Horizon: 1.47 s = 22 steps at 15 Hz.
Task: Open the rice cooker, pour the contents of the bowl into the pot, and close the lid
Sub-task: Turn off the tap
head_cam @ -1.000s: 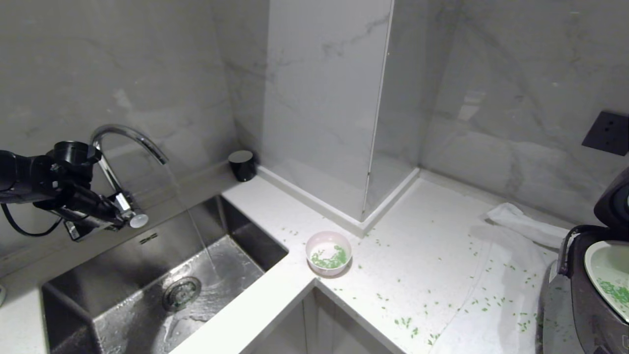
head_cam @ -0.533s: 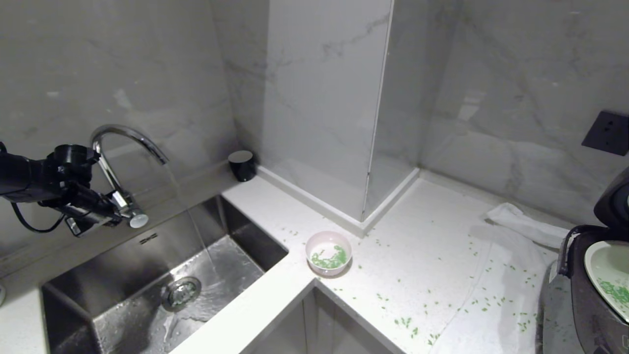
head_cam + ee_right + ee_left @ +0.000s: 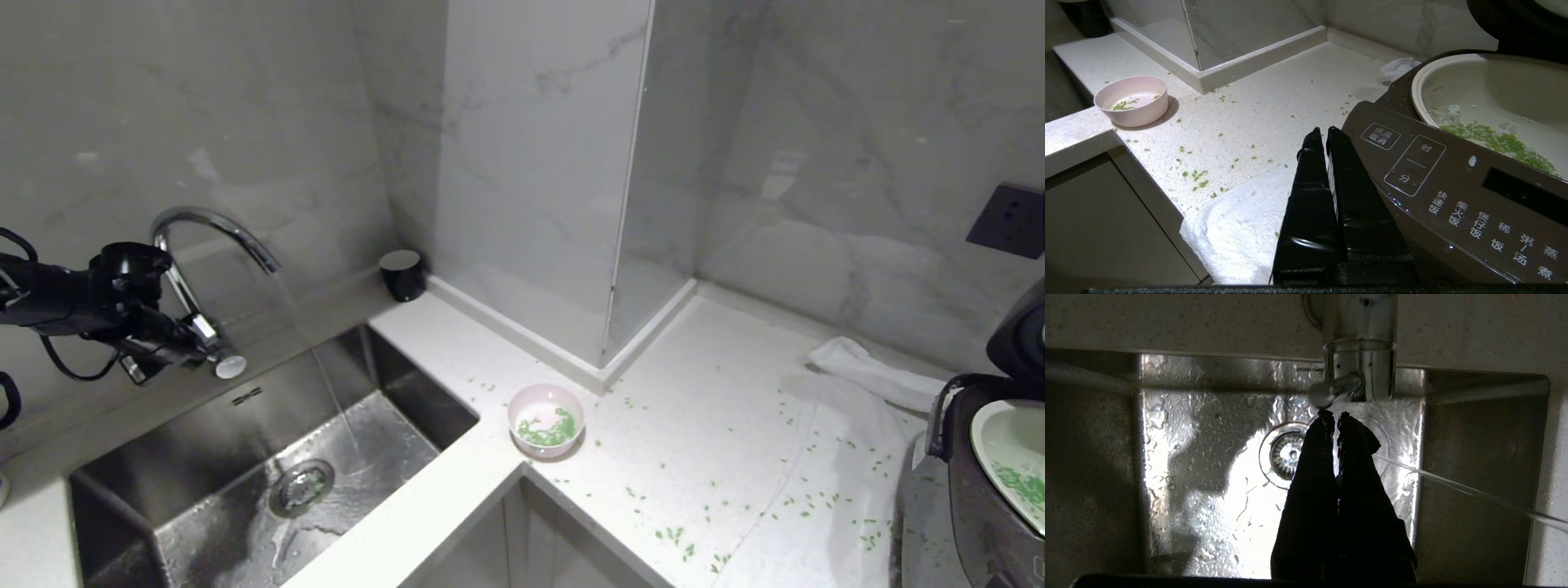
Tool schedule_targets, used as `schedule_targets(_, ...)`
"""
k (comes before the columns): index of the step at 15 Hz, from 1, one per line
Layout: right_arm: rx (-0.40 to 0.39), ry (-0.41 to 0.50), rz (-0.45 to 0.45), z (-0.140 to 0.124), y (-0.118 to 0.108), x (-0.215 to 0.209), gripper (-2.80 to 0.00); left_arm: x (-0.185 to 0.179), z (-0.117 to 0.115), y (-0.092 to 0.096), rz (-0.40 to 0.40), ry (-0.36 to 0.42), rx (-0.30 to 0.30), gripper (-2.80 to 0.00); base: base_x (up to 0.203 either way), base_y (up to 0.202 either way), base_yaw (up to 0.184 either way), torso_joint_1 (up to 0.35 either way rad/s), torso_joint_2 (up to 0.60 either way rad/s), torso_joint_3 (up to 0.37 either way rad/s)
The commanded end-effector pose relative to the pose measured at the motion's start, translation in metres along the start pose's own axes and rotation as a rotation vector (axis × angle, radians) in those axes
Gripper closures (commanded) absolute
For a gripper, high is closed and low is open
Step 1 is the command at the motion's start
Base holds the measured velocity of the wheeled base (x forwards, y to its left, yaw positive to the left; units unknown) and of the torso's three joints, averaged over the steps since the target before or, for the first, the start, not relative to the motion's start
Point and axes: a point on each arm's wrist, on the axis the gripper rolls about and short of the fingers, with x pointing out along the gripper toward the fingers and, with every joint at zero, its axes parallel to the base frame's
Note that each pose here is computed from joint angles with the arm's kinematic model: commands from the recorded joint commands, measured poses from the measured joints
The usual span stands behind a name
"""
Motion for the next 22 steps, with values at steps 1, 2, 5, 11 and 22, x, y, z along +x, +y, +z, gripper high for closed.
schedule_targets(1, -0.001, 0.001, 0.001, 0.0, 0.0, 0.0, 0.0, 0.008, 0.004, 0.001, 0.004, -0.013, -0.022, 0.0, 0.0, 0.0, 0.0, 0.0, 0.0, 0.0)
schedule_targets(2, -0.001, 0.001, 0.001, 0.0, 0.0, 0.0, 0.0, 0.007, 0.006, -0.001, 0.0, -0.025, -0.049, 0.0, 0.0, 0.0, 0.0, 0.0, 0.0, 0.0)
schedule_targets(5, -0.001, 0.001, 0.001, 0.0, 0.0, 0.0, 0.0, 0.008, 0.01, -0.002, 0.017, -0.052, -0.066, 0.0, 0.0, 0.0, 0.0, 0.0, 0.0, 0.0)
schedule_targets(11, -0.001, 0.001, 0.001, 0.0, 0.0, 0.0, 0.0, 0.01, 0.018, -0.001, 0.056, -0.143, -0.086, 0.0, 0.0, 0.0, 0.0, 0.0, 0.0, 0.0)
schedule_targets(22, -0.001, 0.001, 0.001, 0.0, 0.0, 0.0, 0.0, -0.074, -0.031, -0.013, -0.113, 0.056, -0.019, 0.0, 0.0, 0.0, 0.0, 0.0, 0.0, 0.0)
